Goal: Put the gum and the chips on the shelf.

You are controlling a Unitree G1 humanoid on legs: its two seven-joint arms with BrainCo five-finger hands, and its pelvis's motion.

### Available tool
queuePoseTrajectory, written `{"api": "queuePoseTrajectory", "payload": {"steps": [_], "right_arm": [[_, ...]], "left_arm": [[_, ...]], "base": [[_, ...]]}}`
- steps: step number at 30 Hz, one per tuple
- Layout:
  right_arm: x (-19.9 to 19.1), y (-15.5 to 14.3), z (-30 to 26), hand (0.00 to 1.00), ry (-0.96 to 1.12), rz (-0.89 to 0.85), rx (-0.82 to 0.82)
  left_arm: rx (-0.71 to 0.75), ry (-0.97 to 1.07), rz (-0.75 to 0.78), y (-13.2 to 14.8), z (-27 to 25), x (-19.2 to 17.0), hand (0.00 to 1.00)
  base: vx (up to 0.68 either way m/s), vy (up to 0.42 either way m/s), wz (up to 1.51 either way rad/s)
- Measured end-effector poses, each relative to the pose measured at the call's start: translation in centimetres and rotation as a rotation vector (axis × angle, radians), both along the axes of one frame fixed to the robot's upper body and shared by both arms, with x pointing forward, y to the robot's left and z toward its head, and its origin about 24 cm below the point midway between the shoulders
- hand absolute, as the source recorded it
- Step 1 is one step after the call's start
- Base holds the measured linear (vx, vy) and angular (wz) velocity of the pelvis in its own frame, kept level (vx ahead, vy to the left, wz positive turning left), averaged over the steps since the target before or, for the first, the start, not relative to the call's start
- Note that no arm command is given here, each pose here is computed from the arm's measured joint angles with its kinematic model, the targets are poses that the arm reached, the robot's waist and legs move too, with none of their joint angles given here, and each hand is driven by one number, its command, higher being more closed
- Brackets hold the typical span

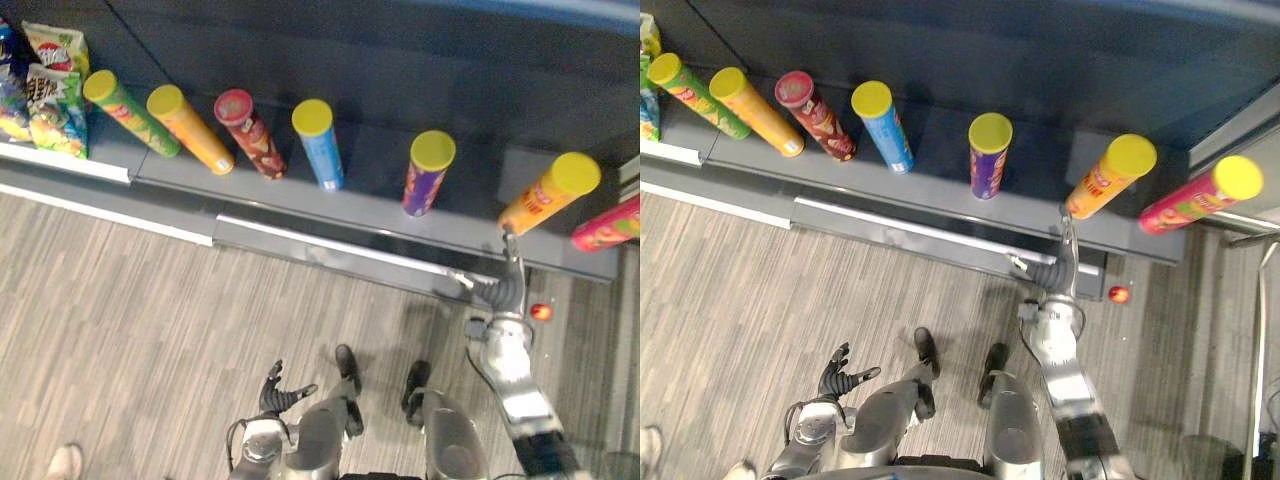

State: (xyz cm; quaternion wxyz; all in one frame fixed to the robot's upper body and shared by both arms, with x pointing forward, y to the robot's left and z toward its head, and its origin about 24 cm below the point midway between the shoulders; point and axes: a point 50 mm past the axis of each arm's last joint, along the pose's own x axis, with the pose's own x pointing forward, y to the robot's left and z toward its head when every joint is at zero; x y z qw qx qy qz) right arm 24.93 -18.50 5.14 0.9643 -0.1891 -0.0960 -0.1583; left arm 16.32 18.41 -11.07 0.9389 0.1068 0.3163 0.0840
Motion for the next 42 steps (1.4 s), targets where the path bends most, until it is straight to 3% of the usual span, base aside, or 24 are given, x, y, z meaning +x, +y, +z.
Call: {"api": "queuePoseTrajectory", "payload": {"steps": [8, 12, 16, 25, 32, 42], "right_arm": [[-6.4, 1.3, -7.3, 0.00, 0.379, 0.171, 0.048], [-11.4, 1.5, -14.1, 0.00, 0.774, 0.254, 0.050], [-14.0, -0.1, -16.3, 0.00, 0.896, 0.163, 0.085], [-19.7, -2.9, -21.3, 0.00, 1.272, -0.308, 0.376], [-20.5, -2.8, -21.8, 0.00, 1.354, -0.376, 0.449], [-21.0, -3.0, -22.1, 0.00, 1.387, -0.451, 0.514]], "left_arm": [[-0.043, 0.165, 0.171, 2.8, -2.1, -4.1, 0.00], [-0.050, 0.316, 0.303, 3.9, -3.7, -8.1, 0.00], [-0.063, 0.383, 0.369, 3.8, -4.4, -10.5, 0.00], [-0.165, 0.433, 0.512, 3.5, -5.1, -11.9, 0.00], [-0.220, 0.484, 0.585, 3.3, -5.6, -12.6, 0.00], [-0.242, 0.544, 0.570, 3.2, -5.8, -12.7, 0.00]], "base": [[0.13, -0.007, -0.03], [0.07, -0.035, -0.03], [0.02, -0.012, 0.01], [0.03, -0.001, 0.02], [-0.02, 0.000, 0.01], [-0.01, 0.004, 0.00]]}}
